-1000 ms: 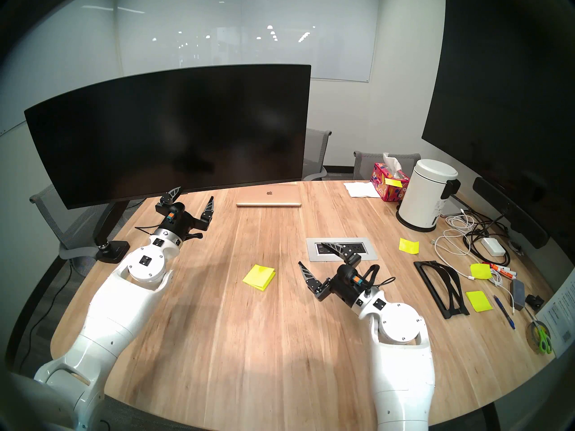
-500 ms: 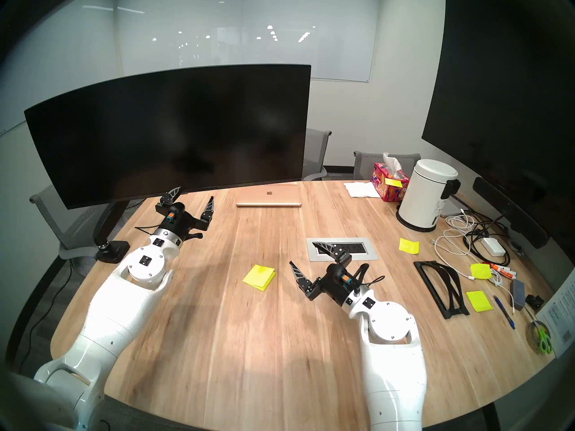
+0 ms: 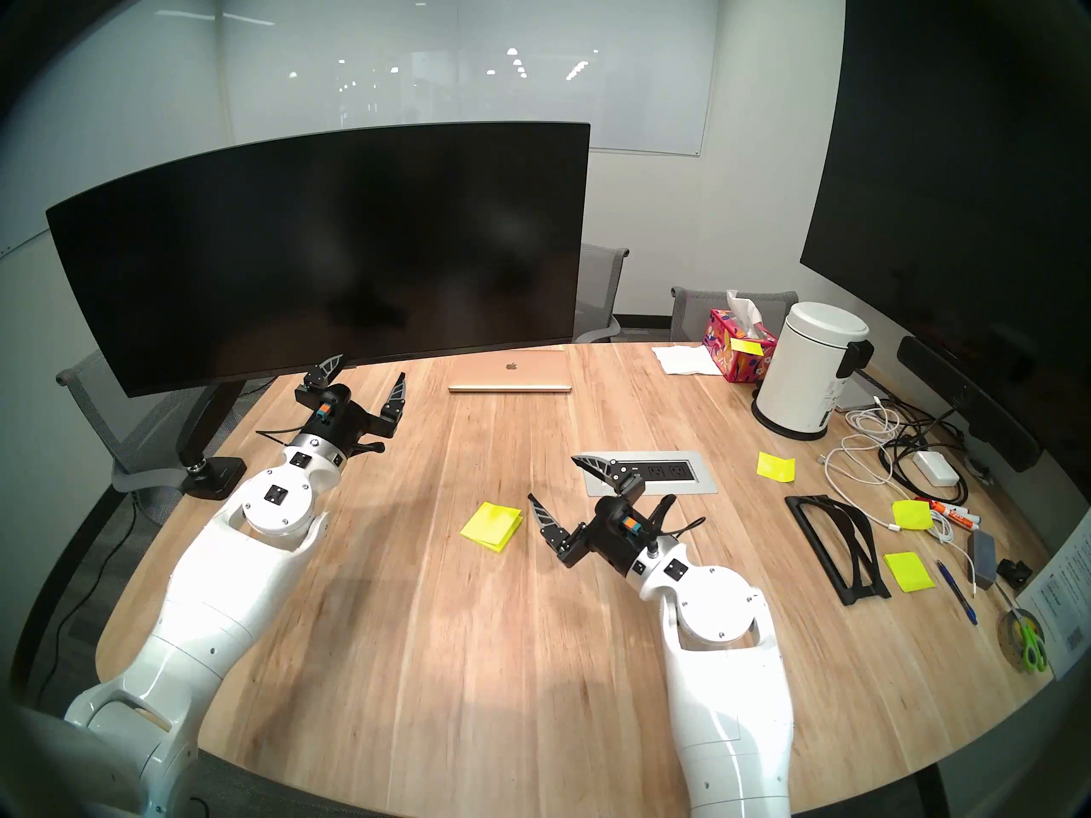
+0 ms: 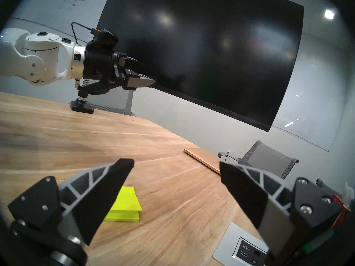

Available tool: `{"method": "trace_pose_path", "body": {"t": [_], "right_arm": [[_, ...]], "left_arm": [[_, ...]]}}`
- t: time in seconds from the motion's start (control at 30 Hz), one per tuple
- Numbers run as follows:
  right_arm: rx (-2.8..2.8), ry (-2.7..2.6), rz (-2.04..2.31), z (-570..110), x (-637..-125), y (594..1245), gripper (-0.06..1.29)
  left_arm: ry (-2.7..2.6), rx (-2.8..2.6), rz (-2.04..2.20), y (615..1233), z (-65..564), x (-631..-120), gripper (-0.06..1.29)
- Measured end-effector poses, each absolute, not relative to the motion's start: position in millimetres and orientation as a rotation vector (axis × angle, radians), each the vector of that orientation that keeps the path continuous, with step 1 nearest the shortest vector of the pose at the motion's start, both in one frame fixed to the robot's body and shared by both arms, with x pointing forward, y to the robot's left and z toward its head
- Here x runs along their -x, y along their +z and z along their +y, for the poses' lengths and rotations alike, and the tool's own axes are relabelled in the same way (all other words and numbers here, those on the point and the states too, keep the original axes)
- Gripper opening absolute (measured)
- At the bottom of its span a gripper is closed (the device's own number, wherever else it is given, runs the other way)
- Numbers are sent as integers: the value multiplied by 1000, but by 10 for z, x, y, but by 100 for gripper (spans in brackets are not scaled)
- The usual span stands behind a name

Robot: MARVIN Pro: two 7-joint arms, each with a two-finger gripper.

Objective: Peel one sticky note off the pad and stick it onto the monitor, then press it flat

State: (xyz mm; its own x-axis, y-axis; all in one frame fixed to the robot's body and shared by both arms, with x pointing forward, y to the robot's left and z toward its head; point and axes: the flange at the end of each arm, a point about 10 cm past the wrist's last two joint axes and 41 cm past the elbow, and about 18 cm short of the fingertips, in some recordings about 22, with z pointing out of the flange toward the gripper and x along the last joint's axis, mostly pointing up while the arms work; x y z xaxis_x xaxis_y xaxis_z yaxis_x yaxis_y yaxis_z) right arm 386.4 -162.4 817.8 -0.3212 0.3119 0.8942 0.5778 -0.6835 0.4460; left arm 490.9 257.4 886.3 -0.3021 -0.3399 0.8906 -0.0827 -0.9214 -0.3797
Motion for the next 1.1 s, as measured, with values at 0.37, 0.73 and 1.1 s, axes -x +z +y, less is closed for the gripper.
{"method": "trace_pose_path", "body": {"t": [0.37,0.73,1.1], "right_arm": [[1687,-2166,-1358,-1579,-3846,8085,123],[1650,-2178,-1522,-1534,-3829,8044,123],[1612,-2157,-1615,-1506,-3846,8116,123]], "left_arm": [[-2350,1748,540,8863,2574,-4909,127],[-2350,1748,540,8863,2574,-4909,127],[-2350,1748,540,8863,2574,-4909,127]]}}
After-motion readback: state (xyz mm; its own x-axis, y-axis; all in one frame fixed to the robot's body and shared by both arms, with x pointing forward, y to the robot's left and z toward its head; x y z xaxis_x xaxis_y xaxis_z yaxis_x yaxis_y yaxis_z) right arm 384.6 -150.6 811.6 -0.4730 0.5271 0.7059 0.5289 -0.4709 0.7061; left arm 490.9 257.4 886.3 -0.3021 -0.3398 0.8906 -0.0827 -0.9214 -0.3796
